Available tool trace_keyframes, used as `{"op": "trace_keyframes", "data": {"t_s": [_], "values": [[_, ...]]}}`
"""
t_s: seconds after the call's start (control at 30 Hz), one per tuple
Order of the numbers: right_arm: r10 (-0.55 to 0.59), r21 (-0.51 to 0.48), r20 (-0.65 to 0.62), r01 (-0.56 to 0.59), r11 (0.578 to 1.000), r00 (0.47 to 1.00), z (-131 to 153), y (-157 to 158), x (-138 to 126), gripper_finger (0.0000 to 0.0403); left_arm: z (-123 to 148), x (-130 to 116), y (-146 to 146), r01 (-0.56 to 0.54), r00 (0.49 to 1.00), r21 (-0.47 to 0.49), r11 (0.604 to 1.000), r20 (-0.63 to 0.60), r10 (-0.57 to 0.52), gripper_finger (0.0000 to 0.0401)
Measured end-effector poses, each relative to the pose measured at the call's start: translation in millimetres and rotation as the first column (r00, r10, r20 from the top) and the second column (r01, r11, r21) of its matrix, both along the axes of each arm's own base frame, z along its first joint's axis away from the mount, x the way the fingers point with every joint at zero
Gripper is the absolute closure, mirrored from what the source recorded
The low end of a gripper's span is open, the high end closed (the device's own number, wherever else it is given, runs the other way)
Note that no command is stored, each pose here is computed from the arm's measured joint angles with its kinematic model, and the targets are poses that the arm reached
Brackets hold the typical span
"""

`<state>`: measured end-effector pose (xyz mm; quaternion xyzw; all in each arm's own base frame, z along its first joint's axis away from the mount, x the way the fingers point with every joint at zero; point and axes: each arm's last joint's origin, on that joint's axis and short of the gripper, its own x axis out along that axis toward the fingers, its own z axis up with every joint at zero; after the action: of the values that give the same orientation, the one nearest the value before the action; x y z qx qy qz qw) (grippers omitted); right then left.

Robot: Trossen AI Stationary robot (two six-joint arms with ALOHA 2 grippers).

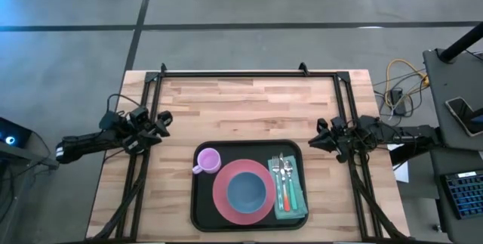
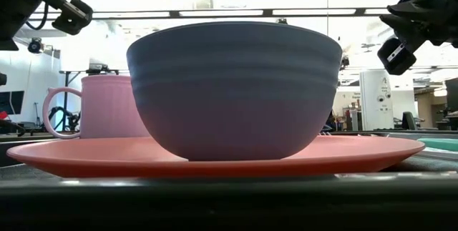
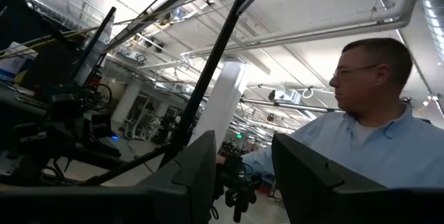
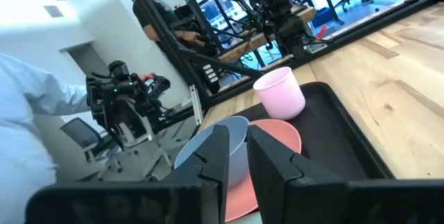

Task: Set up tray
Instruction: Return to home position

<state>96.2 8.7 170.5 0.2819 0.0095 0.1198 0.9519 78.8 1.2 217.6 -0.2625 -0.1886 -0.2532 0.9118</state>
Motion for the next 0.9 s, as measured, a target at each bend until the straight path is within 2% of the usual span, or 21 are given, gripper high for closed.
{"op": "trace_keyframes", "data": {"t_s": [0.3, 0.57, 0.9], "values": [[0.001, 0.000, 0.000, -0.001, 1.000, 1.000, 0, 0, 0, 0.0360, -3, 6, 1, 0.000, 0.999, -0.010, 1.000, -0.048, 0.000, 0.0278], [0.001, -0.001, -0.005, -0.001, 1.000, 1.000, 0, 0, 0, 0.0360, -10, 17, 4, -0.002, 0.989, -0.031, 1.000, -0.150, -0.003, 0.0278], [0.001, -0.001, -0.010, -0.001, 1.000, 1.000, -1, 0, 1, 0.0360, -24, 32, 7, -0.010, 0.952, -0.065, 0.998, -0.307, -0.010, 0.0278]]}}
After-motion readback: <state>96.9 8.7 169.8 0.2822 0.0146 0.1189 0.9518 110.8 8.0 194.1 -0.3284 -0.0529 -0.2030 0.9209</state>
